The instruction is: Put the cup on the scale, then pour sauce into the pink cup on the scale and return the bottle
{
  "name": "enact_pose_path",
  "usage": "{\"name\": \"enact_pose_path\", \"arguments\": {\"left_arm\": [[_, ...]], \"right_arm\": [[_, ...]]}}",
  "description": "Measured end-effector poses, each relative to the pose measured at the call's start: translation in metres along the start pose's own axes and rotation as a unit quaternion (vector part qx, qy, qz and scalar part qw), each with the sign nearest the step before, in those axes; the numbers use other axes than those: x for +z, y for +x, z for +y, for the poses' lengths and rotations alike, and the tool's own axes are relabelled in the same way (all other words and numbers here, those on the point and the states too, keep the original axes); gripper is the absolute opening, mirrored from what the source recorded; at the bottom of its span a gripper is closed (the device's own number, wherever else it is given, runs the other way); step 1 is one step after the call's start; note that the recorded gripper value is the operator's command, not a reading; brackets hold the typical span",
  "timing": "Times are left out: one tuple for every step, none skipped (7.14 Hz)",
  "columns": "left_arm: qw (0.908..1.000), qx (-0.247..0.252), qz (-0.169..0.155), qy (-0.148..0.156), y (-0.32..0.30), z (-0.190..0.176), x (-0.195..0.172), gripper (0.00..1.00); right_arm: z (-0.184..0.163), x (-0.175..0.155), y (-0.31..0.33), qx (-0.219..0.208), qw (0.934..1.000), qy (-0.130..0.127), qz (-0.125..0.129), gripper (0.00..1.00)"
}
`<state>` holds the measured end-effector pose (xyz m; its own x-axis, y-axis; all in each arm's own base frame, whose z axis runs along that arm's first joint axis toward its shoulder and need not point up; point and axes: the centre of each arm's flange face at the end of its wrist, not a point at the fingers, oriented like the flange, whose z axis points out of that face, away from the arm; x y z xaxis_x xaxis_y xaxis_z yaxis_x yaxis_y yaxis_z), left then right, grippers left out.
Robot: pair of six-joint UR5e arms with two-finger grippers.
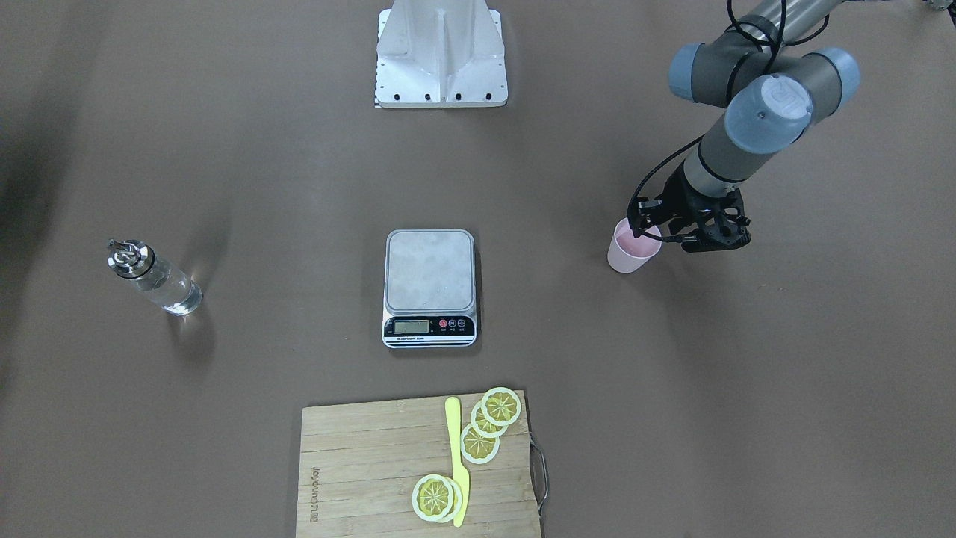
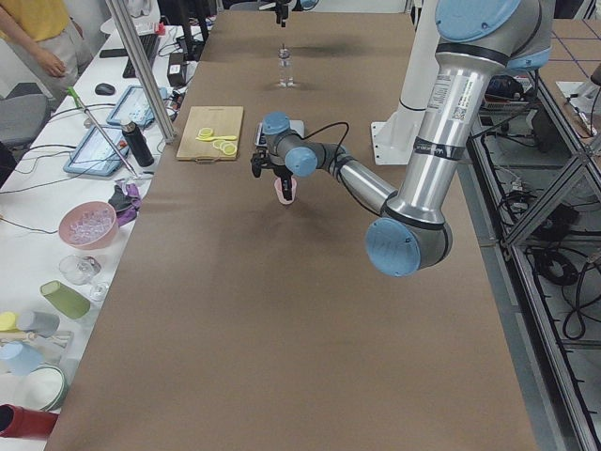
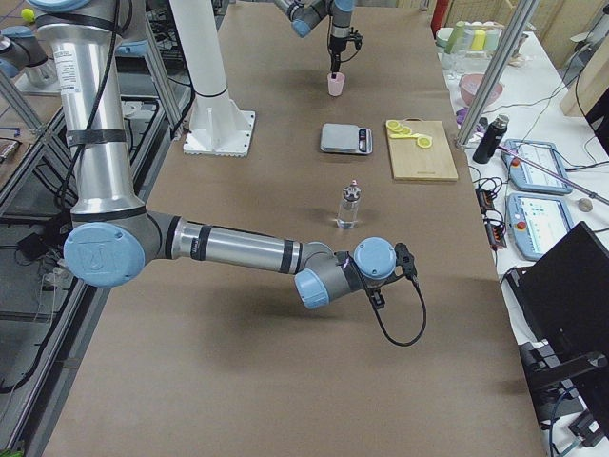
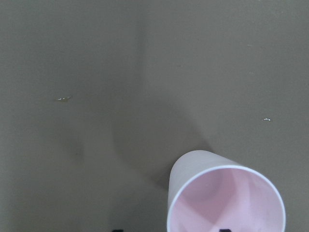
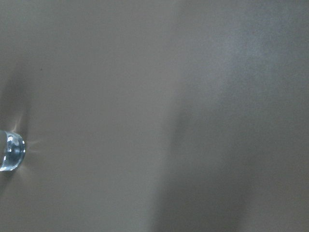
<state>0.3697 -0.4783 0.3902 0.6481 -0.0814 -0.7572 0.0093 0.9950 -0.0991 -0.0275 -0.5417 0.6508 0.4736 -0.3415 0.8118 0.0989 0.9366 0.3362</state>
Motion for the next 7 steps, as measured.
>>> {"name": "enact_pose_path", "arguments": {"left_arm": [[1.0, -0.003, 0.004, 0.002, 0.001, -0.001, 0.002, 0.5], [1.0, -0.004, 0.007, 0.002, 0.002, -0.001, 0.002, 0.42], [1.0, -0.004, 0.008, 0.003, 0.003, -0.001, 0.002, 0.42], [1.0, -0.004, 0.008, 0.002, 0.002, -0.001, 0.003, 0.41], [1.0, -0.004, 0.007, 0.001, 0.001, -0.001, 0.005, 0.41], [1.0, -0.005, 0.005, 0.0, 0.0, -0.002, 0.007, 0.37], [1.0, -0.006, 0.003, -0.001, -0.001, -0.002, 0.008, 0.23]], "right_arm": [[-0.001, 0.007, -0.008, -0.001, 0.9998, -0.015, -0.016, 1.0], [-0.002, 0.011, -0.013, -0.006, 0.9994, -0.023, -0.024, 1.0], [-0.003, 0.012, -0.016, -0.026, 0.999, -0.024, -0.025, 1.0], [-0.006, 0.011, -0.02, -0.066, 0.9975, -0.017, -0.021, 1.0], [-0.009, 0.011, -0.027, -0.115, 0.9933, -0.002, -0.01, 1.0], [-0.011, 0.014, -0.035, -0.162, 0.9866, 0.016, 0.006, 1.0], [-0.012, 0.018, -0.043, -0.201, 0.9788, 0.032, 0.02, 1.0]]}}
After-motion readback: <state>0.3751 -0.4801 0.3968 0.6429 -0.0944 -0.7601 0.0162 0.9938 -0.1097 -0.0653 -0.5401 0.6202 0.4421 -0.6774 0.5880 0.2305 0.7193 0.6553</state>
